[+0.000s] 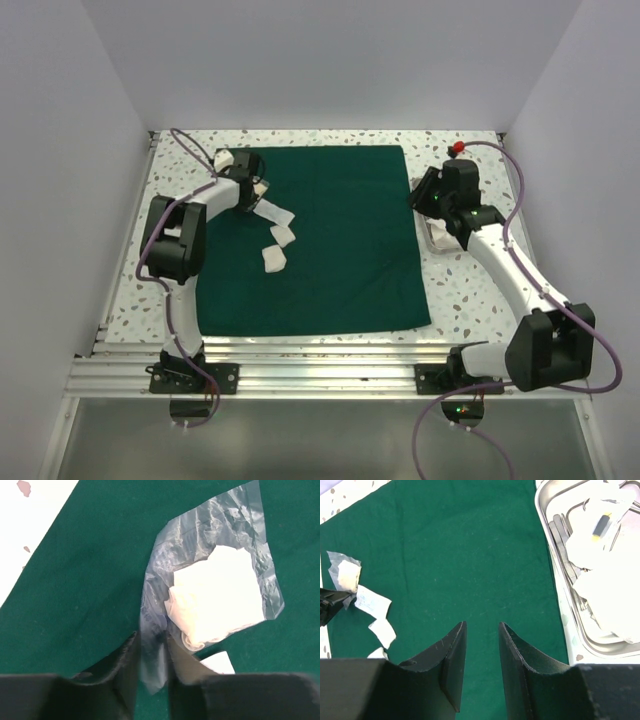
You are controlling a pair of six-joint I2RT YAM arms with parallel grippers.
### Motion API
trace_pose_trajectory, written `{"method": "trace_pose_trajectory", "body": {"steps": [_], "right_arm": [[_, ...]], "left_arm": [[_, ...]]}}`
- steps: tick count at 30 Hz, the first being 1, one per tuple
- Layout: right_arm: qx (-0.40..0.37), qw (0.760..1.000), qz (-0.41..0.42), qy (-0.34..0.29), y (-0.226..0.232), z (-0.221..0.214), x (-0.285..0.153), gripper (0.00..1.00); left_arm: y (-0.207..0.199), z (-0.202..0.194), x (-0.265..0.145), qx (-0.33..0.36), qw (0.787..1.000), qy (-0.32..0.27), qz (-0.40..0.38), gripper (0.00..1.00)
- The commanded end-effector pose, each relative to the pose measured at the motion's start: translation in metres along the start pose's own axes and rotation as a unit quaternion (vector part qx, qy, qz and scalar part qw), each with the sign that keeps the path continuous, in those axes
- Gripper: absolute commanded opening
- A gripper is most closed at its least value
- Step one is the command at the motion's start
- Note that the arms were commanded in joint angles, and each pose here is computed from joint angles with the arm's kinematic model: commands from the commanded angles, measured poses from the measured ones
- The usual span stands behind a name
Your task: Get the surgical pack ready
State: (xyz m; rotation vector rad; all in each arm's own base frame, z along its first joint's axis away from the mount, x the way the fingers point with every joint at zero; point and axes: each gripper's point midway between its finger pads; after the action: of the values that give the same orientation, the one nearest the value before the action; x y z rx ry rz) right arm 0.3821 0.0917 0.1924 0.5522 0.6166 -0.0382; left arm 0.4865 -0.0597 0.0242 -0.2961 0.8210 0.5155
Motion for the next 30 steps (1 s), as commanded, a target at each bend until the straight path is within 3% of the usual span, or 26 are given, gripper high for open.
{"method": "trace_pose_trajectory", "body": {"steps": [1,3,4,8,15,23,30], "right_arm": [[0.0,1.0,0.009,-0.02,0.006,0.01,-0.011,0.36],[0.001,1.0,0.008,-0.023,0.005,0.011,-0.014,0.36],[0.0,1.0,0.009,-0.024,0.006,0.012,-0.014,0.36],[-0.002,1.0,0.009,-0.026,0.005,0.012,-0.016,0.37],[0.0,0.999,0.041,-0.001,0.016,0.002,-0.01,0.37],[-0.003,0.997,0.077,0.018,0.032,-0.01,-0.008,0.37],[-0.016,0.975,0.212,0.07,0.084,-0.039,-0.007,0.6]], "left_arm": [[-0.005,0.002,-0.001,0.001,1.0,-0.015,0.0,0.25],[-0.008,0.002,-0.002,0.002,1.0,-0.012,-0.005,0.04],[-0.01,0.002,-0.002,0.009,1.0,-0.013,-0.01,0.0],[-0.015,0.002,-0.012,0.03,0.999,-0.02,-0.032,0.0],[-0.053,0.004,-0.089,0.058,0.98,-0.044,-0.186,0.0],[-0.041,0.009,-0.152,0.051,0.971,-0.082,-0.22,0.0],[-0.037,0.035,-0.221,0.052,0.953,-0.153,-0.256,0.0]]}}
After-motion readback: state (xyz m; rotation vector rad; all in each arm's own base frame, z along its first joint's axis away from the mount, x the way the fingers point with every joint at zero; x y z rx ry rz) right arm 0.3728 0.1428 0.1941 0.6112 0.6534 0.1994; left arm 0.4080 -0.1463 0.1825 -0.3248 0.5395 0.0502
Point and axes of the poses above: each gripper's point midway between its finger pads, its own x axis out along the fingers, its own y axis along the line the jaws close on, z = x × y, and after that the axes turned 5 degrees about x, right-handed
